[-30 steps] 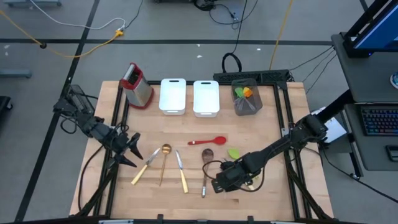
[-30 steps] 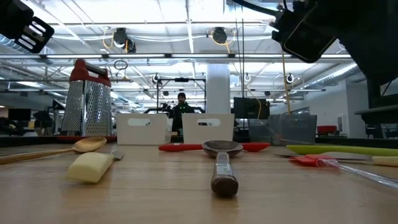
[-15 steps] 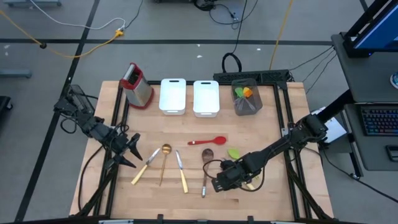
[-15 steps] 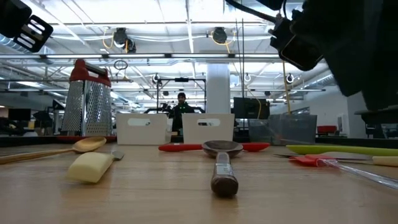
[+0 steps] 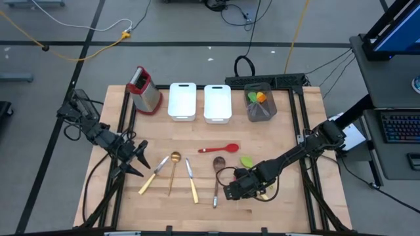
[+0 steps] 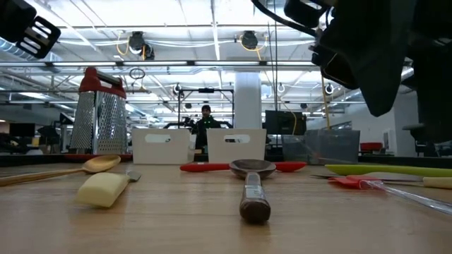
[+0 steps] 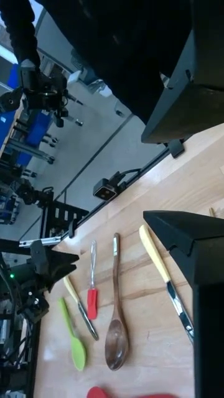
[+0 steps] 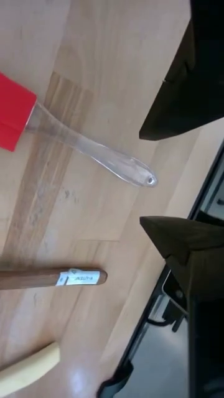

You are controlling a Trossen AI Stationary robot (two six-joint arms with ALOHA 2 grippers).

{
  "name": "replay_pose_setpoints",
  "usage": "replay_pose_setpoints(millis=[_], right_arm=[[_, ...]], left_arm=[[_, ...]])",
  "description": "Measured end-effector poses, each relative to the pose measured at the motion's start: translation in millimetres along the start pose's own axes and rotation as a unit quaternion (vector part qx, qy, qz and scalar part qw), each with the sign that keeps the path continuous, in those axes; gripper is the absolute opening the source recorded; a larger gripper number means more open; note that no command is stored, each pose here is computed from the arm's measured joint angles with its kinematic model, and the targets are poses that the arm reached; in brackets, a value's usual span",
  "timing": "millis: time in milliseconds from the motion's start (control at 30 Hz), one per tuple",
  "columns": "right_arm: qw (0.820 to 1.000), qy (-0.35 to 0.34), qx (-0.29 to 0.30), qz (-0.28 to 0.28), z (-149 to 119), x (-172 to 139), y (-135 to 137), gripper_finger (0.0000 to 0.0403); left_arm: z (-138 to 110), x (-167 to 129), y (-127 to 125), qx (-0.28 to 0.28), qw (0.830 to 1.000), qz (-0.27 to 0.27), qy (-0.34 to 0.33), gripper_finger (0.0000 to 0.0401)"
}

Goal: Pick & Place Kitchen Items
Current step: Put the red silicone spatula into the black bin

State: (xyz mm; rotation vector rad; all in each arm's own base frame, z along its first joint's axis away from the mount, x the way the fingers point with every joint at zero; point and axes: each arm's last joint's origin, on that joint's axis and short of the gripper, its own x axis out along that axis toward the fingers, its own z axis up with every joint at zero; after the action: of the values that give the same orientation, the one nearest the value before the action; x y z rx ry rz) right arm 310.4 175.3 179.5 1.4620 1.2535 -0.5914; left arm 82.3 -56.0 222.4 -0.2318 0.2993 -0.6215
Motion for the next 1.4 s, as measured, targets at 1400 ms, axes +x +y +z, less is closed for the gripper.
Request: replay_pose_setpoints(millis=[1400], right_arm=[[0.989,-0.067,0.109,-0.074,22.1,56.8,-16.3,0.0165]], left_arm=[[-1.2,-0.1,0.4,0.005,1.000,0.003,0.007,0.0191]])
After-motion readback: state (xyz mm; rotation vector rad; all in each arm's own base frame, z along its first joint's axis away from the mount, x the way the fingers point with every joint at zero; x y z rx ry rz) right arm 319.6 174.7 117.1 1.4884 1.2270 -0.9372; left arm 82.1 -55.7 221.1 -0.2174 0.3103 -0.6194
